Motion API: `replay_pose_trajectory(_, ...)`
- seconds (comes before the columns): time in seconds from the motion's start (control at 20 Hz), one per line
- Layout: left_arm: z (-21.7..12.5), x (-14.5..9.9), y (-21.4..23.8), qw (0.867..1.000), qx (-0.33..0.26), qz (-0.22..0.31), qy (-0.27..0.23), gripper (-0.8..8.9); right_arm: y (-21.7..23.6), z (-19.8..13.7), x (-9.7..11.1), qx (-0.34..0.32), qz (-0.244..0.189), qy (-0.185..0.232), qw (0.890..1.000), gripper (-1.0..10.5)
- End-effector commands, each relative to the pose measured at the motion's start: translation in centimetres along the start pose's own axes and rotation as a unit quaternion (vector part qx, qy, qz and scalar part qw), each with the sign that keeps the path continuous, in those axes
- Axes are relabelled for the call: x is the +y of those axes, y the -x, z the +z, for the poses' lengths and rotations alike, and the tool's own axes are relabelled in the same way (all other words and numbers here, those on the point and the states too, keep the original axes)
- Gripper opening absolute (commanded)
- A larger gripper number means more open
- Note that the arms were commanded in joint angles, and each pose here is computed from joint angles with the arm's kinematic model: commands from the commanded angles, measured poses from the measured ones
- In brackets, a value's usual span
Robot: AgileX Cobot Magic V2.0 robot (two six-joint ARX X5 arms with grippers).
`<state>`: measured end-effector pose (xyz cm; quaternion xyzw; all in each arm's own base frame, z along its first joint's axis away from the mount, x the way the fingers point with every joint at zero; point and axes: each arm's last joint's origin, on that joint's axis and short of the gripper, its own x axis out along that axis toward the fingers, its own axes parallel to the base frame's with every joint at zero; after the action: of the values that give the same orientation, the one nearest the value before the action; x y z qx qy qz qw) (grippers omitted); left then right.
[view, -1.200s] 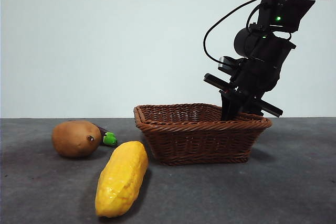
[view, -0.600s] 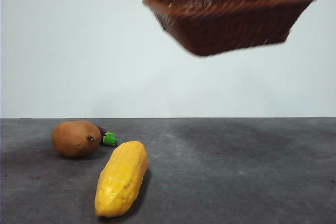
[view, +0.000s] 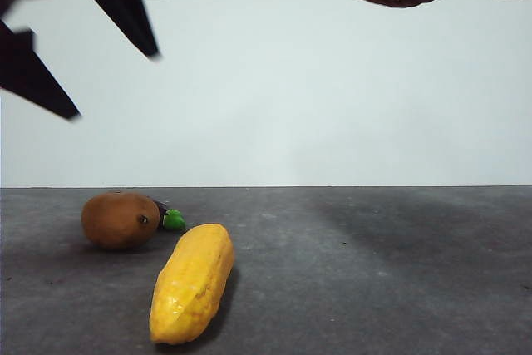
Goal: Help me put the vegetables on the table into the basket
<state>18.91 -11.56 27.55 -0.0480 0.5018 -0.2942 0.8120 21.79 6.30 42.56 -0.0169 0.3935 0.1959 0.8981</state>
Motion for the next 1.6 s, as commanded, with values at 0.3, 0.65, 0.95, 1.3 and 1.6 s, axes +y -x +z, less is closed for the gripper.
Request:
replay_pose_trajectory(0.3, 0.5, -1.7, -8.9, 0.996, 0.077, 0.026, 0.043, 6.60, 2.2, -0.6, 0.3, -0.024, -0.016, 0.008, 1.000, -0.1)
replay_pose_trajectory(0.65, -0.5, -1.3, -13.8, 0.986, 0.126, 0.083, 0.074, 6.59, 2.3, -0.8, 0.3, -0.016, -0.016, 0.023, 0.999, -0.1)
replay_pose_trajectory(0.95, -1.0, -1.7, -15.3, 0.984, 0.132, 0.092, 0.078, 3.01, 2.3, -0.8, 0.3, -0.016, -0.016, 0.037, 0.999, -0.1)
replay_pose_trajectory(1.3, -0.9, -2.1, -15.4, 0.986, 0.124, 0.083, 0.072, -0.08, 2.3, -0.9, 0.3, -0.014, -0.015, 0.046, 0.999, -0.1)
replay_pose_trajectory(1.6, -0.1, -2.8, -13.5, 0.993, 0.086, 0.062, 0.046, -0.08, 2.3, -0.9, 0.3, -0.012, -0.015, 0.046, 0.999, -0.1)
